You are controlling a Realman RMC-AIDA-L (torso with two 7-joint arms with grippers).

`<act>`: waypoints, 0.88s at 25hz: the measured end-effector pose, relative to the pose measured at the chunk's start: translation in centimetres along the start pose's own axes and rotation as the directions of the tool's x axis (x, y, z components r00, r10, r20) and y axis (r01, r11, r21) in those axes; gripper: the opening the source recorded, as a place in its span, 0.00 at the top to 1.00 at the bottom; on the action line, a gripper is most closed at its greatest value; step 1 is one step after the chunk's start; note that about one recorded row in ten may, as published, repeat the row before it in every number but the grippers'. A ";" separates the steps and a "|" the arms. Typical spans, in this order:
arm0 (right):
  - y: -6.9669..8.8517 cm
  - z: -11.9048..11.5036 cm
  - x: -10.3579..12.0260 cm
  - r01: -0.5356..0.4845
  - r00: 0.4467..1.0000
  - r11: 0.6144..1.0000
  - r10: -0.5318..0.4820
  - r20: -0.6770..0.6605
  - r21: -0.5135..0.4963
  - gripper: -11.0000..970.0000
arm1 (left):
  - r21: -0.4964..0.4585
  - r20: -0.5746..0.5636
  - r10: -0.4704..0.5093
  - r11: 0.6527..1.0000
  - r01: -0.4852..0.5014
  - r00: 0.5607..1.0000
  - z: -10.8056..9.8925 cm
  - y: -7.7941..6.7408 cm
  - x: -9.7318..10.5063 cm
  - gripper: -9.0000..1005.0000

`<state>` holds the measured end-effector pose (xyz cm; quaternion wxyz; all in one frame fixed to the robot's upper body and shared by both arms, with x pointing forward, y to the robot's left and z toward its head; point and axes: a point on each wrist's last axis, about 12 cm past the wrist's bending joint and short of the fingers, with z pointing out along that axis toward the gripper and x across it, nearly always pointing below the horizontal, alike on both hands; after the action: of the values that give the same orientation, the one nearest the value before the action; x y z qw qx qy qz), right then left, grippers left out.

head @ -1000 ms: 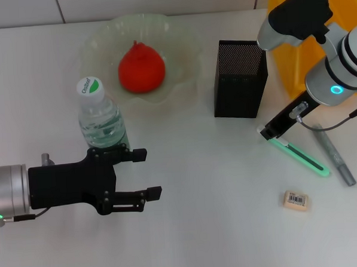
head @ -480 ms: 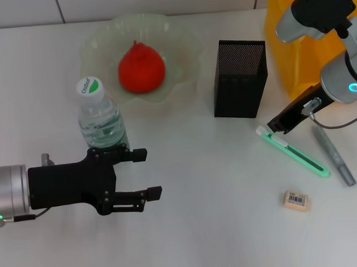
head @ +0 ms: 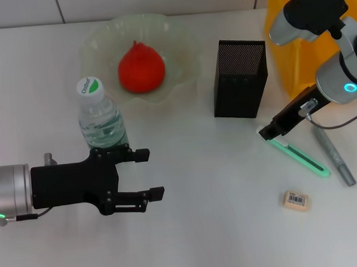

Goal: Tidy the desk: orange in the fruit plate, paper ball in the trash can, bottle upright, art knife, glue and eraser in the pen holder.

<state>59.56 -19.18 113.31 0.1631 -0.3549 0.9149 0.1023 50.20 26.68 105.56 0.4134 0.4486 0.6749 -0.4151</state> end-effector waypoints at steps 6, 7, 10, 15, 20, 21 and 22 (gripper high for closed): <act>0.1 1.1 -0.1 0.008 1.000 1.000 -0.008 -0.023 -0.003 0.53 | -0.002 0.004 -0.002 1.000 0.002 1.000 -0.1 0.0 0.0 0.16; 0.2 1.3 -0.1 0.015 1.000 1.000 -0.015 -0.027 -0.001 0.53 | -0.002 0.004 -0.001 1.000 0.001 1.000 -0.1 0.0 0.0 0.16; 0.2 1.4 -0.2 0.018 0.999 1.000 -0.018 -0.028 0.000 0.53 | -0.002 0.004 -0.001 1.000 0.001 1.000 -0.1 0.0 0.0 0.16; 0.2 1.4 -0.3 0.020 0.999 1.000 -0.020 -0.029 0.001 0.54 | -0.006 0.004 -0.001 1.000 0.001 1.000 -0.1 0.0 0.0 0.16; 0.2 1.5 -0.2 0.018 0.999 1.000 -0.018 -0.033 0.000 0.55 | -0.008 0.005 -0.001 1.000 0.001 1.000 -0.1 0.0 0.0 0.16; 0.2 1.6 -0.2 0.017 0.999 1.000 -0.017 -0.034 -0.001 0.55 | -0.008 0.005 -0.001 1.000 0.001 1.000 -0.1 0.0 0.0 0.16; 0.2 1.6 -0.2 0.017 0.999 1.000 -0.017 -0.034 -0.001 0.56 | -0.008 0.005 -0.001 1.000 0.001 1.000 -0.1 0.0 0.0 0.16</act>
<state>59.92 -18.49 111.92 0.1480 -0.3645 0.9144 0.0952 50.21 26.77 105.57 0.4164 0.4458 0.6757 -0.4138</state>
